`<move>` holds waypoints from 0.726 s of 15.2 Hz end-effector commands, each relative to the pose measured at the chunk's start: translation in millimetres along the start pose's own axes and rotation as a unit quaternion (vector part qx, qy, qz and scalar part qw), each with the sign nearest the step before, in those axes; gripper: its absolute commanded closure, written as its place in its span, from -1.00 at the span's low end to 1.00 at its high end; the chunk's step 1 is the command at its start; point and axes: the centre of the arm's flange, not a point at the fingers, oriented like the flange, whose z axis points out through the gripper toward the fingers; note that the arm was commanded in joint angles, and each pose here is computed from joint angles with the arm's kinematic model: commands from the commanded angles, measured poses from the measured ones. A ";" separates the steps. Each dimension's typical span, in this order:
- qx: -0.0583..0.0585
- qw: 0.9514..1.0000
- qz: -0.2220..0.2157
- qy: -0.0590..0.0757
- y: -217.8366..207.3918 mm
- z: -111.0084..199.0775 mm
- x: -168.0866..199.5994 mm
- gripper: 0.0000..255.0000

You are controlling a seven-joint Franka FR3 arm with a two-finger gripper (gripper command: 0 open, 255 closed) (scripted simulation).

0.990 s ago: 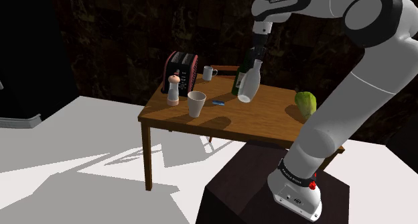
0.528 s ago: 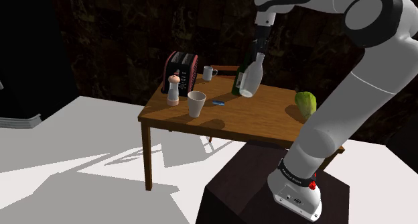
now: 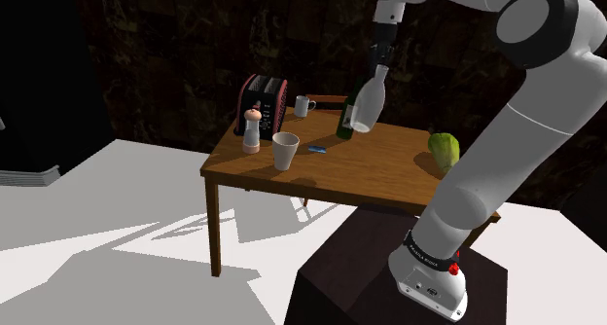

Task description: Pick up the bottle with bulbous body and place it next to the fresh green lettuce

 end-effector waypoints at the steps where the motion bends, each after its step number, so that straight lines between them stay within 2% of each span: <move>1: 0.000 1.000 0.000 0.000 -0.1 -11.1 -2.4 1.00; 11: 0.000 1.000 0.000 0.000 0.6 -63.6 -8.2 1.00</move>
